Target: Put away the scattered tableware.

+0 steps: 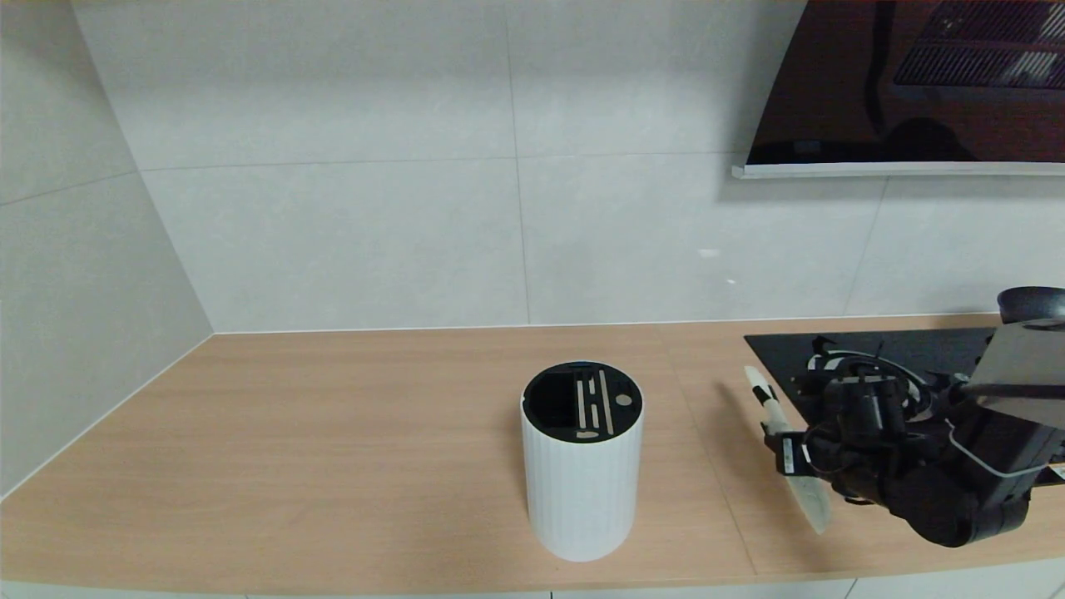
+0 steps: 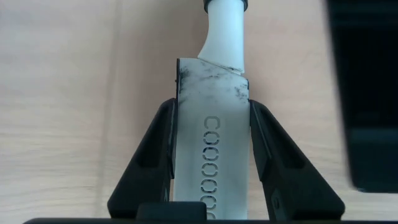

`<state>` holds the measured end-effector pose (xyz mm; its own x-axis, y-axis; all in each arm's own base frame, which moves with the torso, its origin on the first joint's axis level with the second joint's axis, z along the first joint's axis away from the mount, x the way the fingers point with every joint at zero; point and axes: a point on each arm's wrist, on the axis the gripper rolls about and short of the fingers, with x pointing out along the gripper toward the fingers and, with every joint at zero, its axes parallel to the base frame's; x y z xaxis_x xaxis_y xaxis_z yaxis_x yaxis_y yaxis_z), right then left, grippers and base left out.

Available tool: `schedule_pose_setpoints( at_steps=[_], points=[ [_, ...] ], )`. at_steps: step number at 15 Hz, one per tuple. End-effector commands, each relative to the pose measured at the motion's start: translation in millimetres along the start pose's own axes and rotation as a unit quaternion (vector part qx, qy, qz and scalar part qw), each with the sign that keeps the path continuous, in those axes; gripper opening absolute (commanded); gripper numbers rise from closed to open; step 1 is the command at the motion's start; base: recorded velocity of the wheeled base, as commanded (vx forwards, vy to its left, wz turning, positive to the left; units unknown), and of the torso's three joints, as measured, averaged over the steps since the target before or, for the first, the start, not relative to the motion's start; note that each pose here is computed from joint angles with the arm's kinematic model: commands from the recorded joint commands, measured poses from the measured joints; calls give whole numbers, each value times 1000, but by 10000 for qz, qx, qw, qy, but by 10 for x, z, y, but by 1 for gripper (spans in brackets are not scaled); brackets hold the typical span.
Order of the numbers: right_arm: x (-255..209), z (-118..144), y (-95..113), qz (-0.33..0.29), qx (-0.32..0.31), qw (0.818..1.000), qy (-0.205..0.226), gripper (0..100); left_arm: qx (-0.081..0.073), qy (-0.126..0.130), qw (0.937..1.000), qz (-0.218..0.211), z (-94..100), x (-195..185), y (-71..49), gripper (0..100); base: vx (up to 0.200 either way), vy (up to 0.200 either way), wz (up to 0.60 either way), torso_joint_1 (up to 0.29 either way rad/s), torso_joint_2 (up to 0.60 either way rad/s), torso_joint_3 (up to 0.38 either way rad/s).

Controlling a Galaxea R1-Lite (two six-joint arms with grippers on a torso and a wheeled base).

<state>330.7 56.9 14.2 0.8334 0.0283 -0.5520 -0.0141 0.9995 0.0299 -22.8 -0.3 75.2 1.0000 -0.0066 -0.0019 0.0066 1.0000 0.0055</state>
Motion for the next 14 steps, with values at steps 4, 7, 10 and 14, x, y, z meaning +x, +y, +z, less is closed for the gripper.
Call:
schedule_pose_setpoints(
  at_steps=[4, 7, 10, 14],
  points=[
    [-406, 391, -5, 90, 96, 9970, -758, 0, -43, -2, 10000, 64, 1, 0, 3, 100, 0, 0, 0, 0, 0, 0],
    [-746, 654, -11, 163, 162, 9909, -1329, 0, -352, -718, 9967, -158, 384, -103, -2, 100, 0, 0, 0, 0, 0, 0],
    [-1000, 1024, 36, 275, 151, 9831, -1803, 0, -269, 448, 9831, -1752, 871, -9, -62, 100, 0, 0, 0, 0, 0, 0],
    [-1357, 1365, 522, 1025, -105, 9751, -1964, 0, -464, 923, 9568, -2718, 1963, 808, -111, 100, 0, 0, 0, 0, 0, 0]
  ],
)
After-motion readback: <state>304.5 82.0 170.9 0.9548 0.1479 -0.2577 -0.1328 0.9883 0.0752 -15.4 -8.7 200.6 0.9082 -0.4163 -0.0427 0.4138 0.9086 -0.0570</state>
